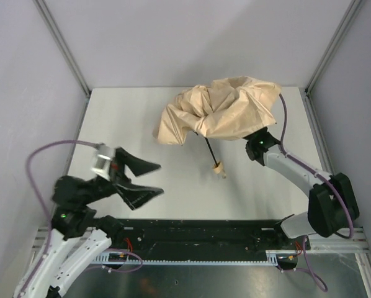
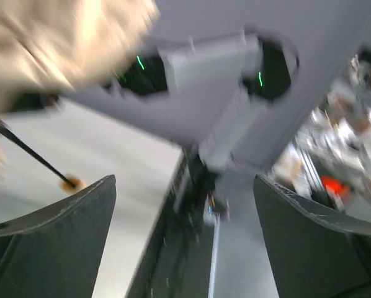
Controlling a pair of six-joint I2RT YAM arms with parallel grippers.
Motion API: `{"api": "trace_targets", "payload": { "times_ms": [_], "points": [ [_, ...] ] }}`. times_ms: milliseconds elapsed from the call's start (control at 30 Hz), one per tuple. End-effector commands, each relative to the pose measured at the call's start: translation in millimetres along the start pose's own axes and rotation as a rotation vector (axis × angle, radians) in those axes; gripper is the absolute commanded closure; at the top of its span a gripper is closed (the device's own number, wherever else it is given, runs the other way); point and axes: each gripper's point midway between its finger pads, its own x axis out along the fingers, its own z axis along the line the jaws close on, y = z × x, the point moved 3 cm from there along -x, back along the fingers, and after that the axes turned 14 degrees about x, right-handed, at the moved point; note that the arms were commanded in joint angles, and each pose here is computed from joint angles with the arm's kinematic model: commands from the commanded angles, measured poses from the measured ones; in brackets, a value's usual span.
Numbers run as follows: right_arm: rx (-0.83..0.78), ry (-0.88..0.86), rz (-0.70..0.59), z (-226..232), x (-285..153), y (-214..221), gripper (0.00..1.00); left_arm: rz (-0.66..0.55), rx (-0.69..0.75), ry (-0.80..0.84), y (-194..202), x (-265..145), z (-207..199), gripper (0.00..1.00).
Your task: Put away the umbrella
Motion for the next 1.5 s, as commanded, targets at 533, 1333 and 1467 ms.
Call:
{"api": "trace_targets", "payload": {
  "times_ms": [533,1333,1467],
  "points": [
    [-0.210,-0.391,0.104,108,-51,-8,1.00,-0.055,0.038,-0.516,-100,32,88,0.01],
    [-0.095,-0.575,0.200,144,-64,3,1.00,-0.161,-0.007,-0.318,-73,46,77,0.00],
    [-0.075,-0.609,0.212,147,-65,4,1.00,-0.192,-0.009,-0.375,-57,28,75,0.01]
  ]
}}
